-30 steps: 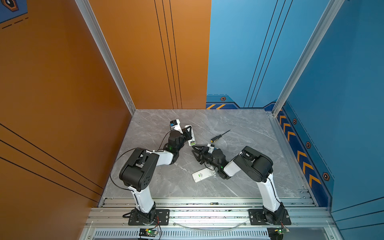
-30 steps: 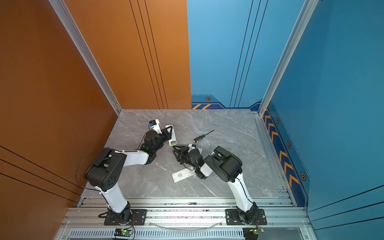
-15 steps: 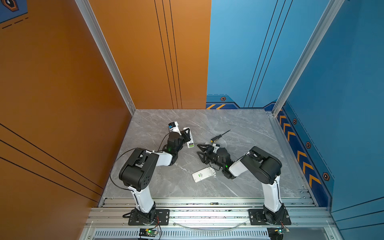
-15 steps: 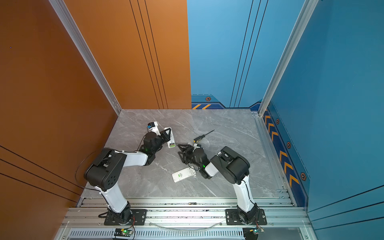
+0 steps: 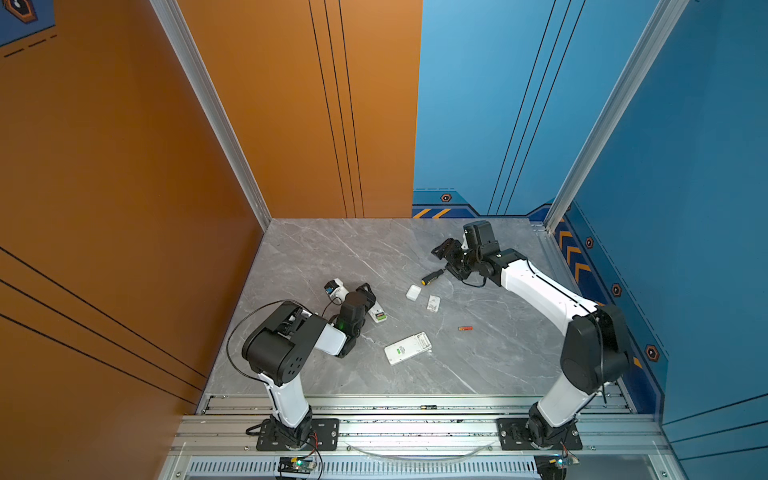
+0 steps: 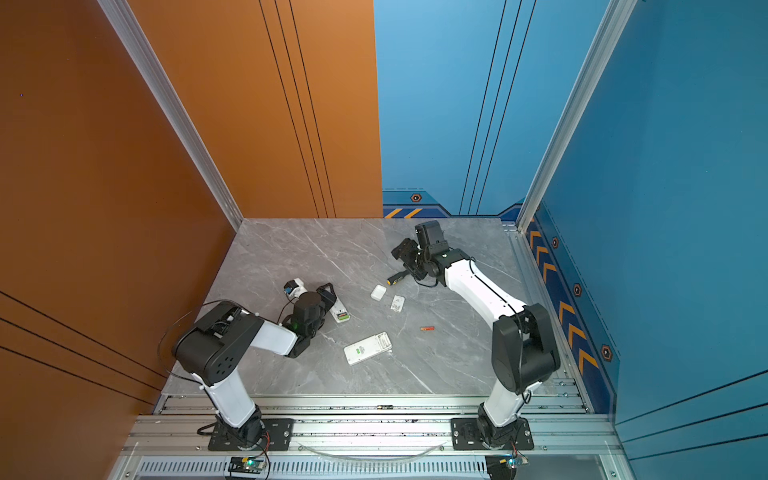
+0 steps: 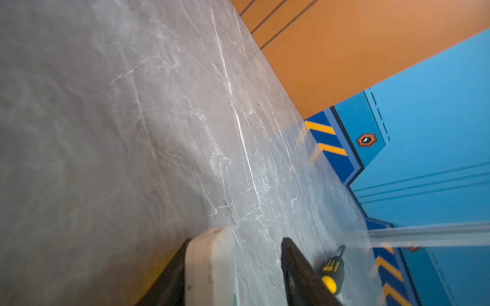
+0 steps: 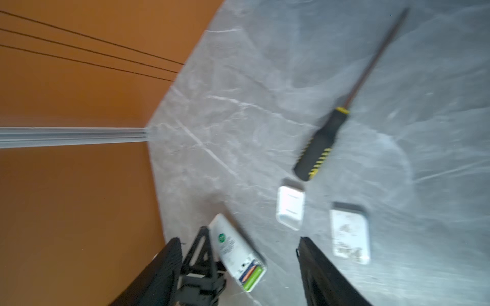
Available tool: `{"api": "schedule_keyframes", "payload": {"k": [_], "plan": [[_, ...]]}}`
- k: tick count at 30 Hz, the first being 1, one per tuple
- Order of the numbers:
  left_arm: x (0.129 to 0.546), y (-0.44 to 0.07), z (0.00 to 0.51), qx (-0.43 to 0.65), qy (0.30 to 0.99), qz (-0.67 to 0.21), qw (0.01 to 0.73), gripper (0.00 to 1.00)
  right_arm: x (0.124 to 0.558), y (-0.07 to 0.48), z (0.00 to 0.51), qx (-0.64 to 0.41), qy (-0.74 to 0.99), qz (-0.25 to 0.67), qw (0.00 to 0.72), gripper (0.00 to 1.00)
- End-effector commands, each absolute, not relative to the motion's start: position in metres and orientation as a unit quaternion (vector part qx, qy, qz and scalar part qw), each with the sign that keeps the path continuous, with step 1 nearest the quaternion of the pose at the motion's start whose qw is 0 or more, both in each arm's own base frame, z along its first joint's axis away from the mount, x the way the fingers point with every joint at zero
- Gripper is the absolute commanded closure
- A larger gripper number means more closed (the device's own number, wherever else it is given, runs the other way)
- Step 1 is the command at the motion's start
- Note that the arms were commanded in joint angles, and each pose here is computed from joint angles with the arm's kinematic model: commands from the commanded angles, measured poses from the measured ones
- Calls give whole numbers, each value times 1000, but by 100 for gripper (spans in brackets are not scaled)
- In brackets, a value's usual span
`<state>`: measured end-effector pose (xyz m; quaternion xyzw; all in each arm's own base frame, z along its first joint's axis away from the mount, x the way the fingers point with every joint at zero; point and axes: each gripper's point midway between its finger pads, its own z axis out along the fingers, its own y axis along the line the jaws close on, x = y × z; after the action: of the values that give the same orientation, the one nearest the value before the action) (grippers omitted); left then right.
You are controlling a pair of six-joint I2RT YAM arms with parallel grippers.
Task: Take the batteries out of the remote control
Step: 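Lower the white remote onto the table and open the right gripper, then grasp the black-and-yellow screwdriver with the right gripper while the left gripper moves away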
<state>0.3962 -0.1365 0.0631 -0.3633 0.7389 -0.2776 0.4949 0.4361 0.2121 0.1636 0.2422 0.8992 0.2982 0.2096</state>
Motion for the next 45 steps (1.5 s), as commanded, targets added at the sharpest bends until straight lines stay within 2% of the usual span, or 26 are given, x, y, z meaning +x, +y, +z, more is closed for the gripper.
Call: {"api": "schedule_keyframes", "payload": {"k": [1, 2, 3, 6, 8, 12, 13, 20, 24, 27, 30, 32, 33, 35, 37, 39, 41, 42, 45], "plan": [[384, -112, 62, -427, 698, -260, 512, 23, 413, 194, 115, 210, 950, 188, 131, 29], [378, -106, 56, -441, 694, -255, 509, 8, 420, 196, 107, 215, 951, 188, 121, 29], [372, -102, 53, -451, 691, -251, 506, 2, 424, 198, 98, 220, 951, 187, 107, 29], [355, -91, 46, -468, 701, -230, 487, 2, 437, 205, 80, 227, 954, 170, 99, 29], [343, -83, 42, -476, 730, -187, 453, 2, 442, 209, 62, 232, 956, 158, 87, 30], [317, -63, 63, -440, 826, -21, 352, 2, 448, 211, 39, 247, 957, 129, 77, 32], [320, -63, 70, -422, 840, -15, 340, 2, 450, 210, 34, 254, 957, 118, 82, 32], [351, -68, 137, -296, 884, -3, 363, 2, 471, 222, 17, 252, 958, 93, 98, 35], [371, -89, 188, -221, 890, -38, 397, 2, 470, 225, -2, 248, 962, 76, 85, 41], [380, -103, 217, -180, 890, -76, 411, 2, 465, 226, 0, 239, 965, 68, 85, 57], [389, -119, 250, -140, 887, -140, 418, 2, 461, 219, 21, 208, 970, 54, 109, 78], [395, -126, 268, -133, 881, -188, 413, 2, 461, 210, 41, 180, 974, 53, 127, 81], [399, -131, 275, -141, 875, -229, 402, 2, 464, 205, 56, 161, 975, 58, 142, 88], [409, -142, 289, -158, 859, -317, 371, 2, 472, 206, 94, 78, 976, 85, 183, 98], [420, -159, 309, -167, 833, -402, 343, 2, 468, 219, 136, -66, 968, 110, 217, 100], [425, -174, 328, -152, 820, -441, 331, 2, 439, 231, 174, -228, 940, 102, 231, 100], [428, -187, 340, -148, 813, -469, 312, 2, 402, 228, 182, -374, 902, 42, 210, 100], [429, -192, 340, -156, 810, -482, 296, 2, 389, 222, 180, -410, 888, 19, 208, 100], [432, -197, 332, -186, 805, -498, 263, 2, 381, 215, 198, -417, 868, -12, 269, 100]]}}
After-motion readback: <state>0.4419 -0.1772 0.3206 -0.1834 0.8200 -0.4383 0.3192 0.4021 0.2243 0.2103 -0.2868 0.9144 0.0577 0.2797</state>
